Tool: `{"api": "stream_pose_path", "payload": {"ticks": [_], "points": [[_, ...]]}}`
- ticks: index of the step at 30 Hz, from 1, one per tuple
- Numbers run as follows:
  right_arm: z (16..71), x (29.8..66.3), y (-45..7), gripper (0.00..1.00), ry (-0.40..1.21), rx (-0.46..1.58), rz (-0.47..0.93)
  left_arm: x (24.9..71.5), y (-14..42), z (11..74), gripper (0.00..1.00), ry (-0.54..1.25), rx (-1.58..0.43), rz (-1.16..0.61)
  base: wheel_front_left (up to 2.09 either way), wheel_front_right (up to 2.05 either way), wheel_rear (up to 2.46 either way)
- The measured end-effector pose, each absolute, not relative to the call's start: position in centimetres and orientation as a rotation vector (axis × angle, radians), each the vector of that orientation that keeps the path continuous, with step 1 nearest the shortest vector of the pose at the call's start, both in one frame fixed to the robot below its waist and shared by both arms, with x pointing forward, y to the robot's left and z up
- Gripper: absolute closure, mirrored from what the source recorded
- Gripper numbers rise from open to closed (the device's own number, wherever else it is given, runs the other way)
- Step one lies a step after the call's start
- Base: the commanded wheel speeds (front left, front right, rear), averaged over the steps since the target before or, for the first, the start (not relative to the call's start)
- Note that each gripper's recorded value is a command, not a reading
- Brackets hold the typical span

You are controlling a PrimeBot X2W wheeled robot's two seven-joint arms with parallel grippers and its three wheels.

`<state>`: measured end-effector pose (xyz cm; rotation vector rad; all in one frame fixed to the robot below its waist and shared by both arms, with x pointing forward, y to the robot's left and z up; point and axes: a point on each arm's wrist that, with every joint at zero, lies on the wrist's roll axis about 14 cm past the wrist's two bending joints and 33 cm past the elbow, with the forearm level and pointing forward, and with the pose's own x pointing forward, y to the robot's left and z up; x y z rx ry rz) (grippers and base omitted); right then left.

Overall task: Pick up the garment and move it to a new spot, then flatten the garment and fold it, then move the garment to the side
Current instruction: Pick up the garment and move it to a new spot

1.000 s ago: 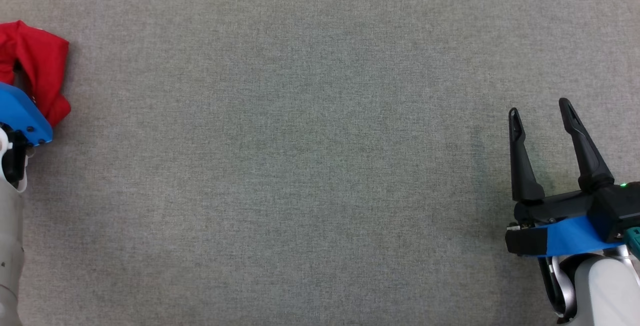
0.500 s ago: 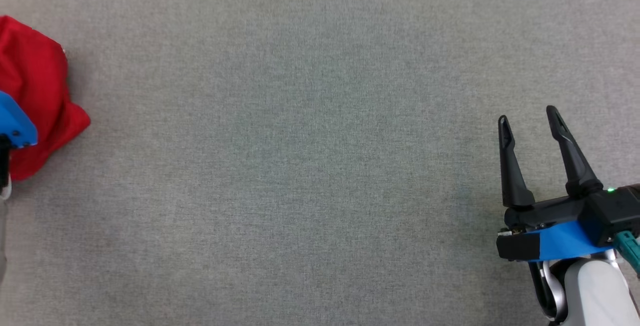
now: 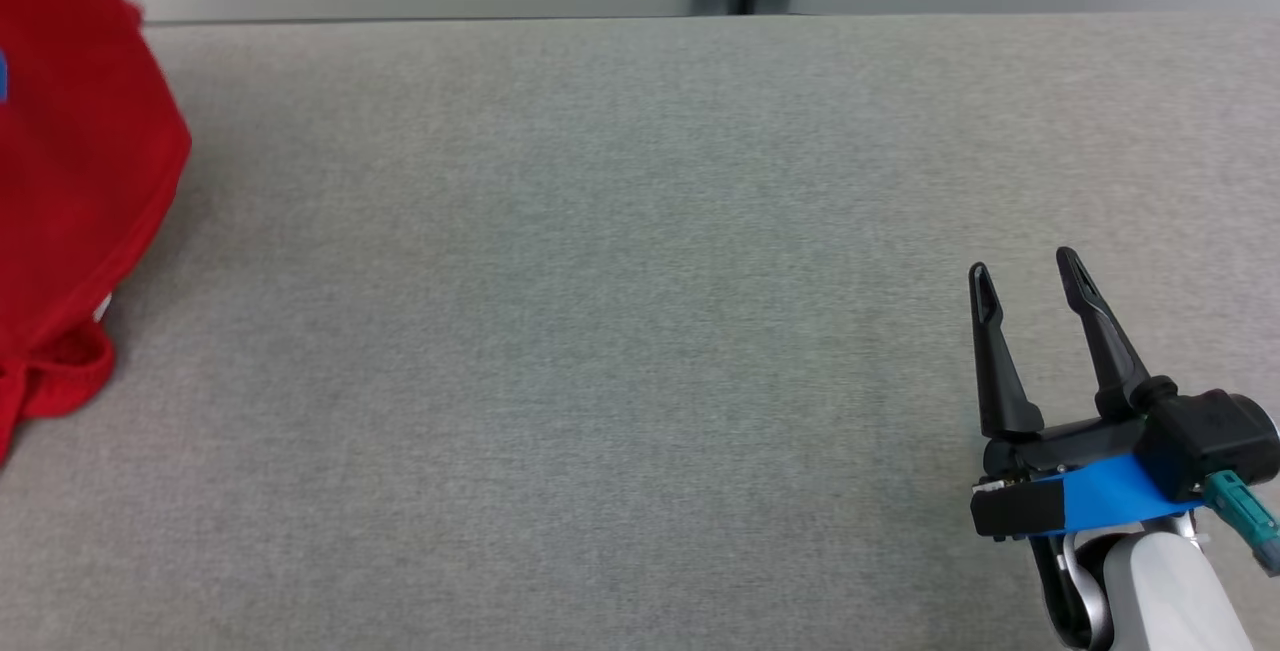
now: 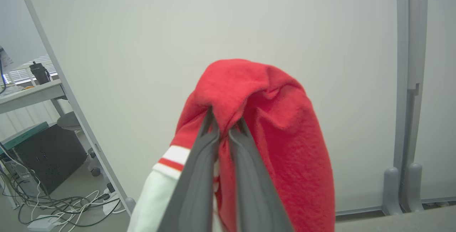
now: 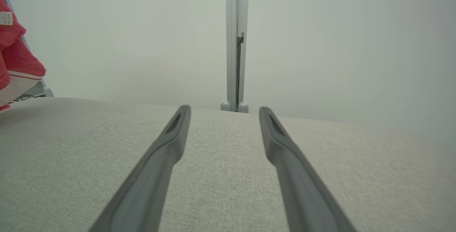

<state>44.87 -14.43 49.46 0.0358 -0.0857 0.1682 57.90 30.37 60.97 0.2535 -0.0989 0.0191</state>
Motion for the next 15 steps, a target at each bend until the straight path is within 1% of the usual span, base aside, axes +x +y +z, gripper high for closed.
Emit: {"api": "stream_pose_path", "payload": {"ticks": [5,9,13,15], "points": [[50.9,43.6,-16.5,0.0,-0.118,0.054,0.112,59.7,23.1,68.1,1.0,-0.316,0.274,-0.147,0.0,0.0,0.0],[51.3,42.3,-18.7,0.0,-0.121,0.065,0.048,60.0,14.8,72.0,1.0,-0.455,0.248,-0.331,0.0,0.0,0.0],[51.6,41.1,-20.8,0.0,-0.125,0.079,-0.011,59.8,7.4,74.4,1.0,-0.53,0.199,-0.491,0.0,0.0,0.0],[51.7,40.6,-21.9,0.0,-0.129,0.081,-0.046,59.6,3.8,74.2,1.0,-0.525,0.181,-0.572,0.0,0.0,0.0]]}}
